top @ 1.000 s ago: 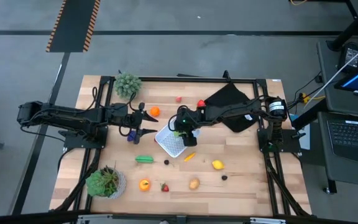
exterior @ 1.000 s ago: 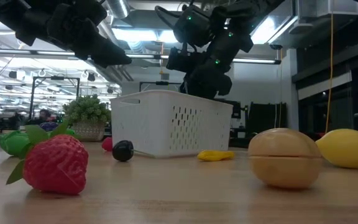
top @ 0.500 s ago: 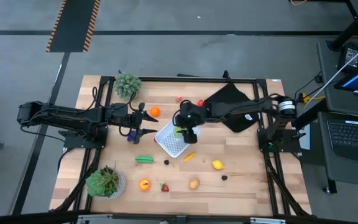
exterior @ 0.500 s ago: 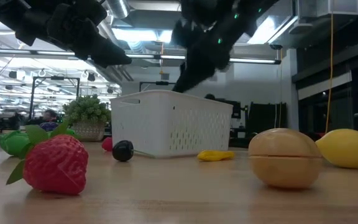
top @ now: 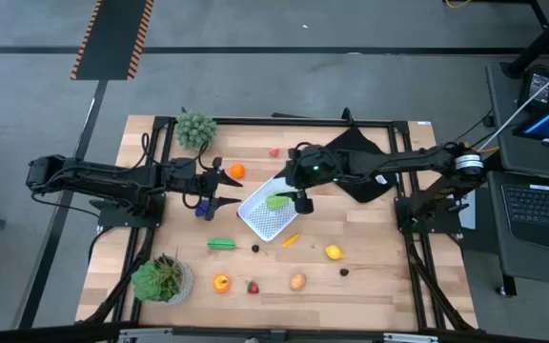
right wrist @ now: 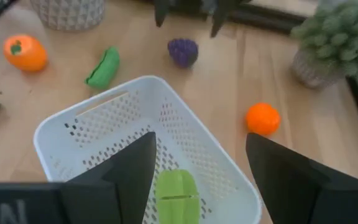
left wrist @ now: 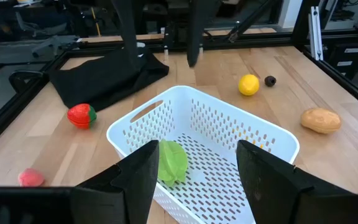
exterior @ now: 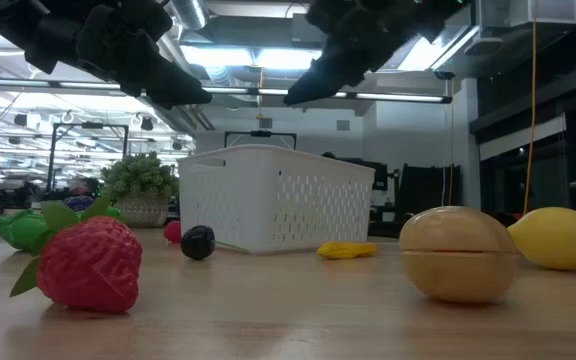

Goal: Pick and placing Produce into tupperware
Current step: Put the pumpkin into the white bin

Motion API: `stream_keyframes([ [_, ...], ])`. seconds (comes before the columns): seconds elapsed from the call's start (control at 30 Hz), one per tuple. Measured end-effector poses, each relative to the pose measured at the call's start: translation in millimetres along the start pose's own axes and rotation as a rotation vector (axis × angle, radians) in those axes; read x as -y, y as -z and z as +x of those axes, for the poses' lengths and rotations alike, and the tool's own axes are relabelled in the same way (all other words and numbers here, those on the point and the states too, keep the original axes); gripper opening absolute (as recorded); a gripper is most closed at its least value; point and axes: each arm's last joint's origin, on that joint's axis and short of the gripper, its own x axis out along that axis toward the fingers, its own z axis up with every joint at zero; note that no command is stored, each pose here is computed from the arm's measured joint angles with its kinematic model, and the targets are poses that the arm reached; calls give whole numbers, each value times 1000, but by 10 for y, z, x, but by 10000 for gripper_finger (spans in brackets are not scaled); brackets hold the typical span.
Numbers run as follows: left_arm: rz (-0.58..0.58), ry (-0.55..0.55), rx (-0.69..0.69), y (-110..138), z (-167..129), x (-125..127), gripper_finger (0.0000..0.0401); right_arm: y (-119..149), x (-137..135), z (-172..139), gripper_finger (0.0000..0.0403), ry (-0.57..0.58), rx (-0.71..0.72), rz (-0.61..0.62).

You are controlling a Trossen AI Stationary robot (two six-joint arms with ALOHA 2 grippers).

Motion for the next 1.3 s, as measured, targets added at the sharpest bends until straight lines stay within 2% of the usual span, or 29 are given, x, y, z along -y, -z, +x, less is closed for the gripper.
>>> stream_keyframes([
  [0.33,0,-3,2,-2,0,-1,208,467,-37,-337,250,102,258,-10],
  [0.53,0,-126,-8,0,-2,-36,208,672,-29,-428,250,158,373,10],
  [0.77,5,-202,-5,-7,-6,-59,208,899,40,-429,250,185,329,84],
  [1.1,15,-320,-15,-6,-15,-96,208,916,90,-443,250,205,329,90],
  [1.3,27,-334,-18,-6,-17,-100,208,928,87,-437,250,194,320,136],
])
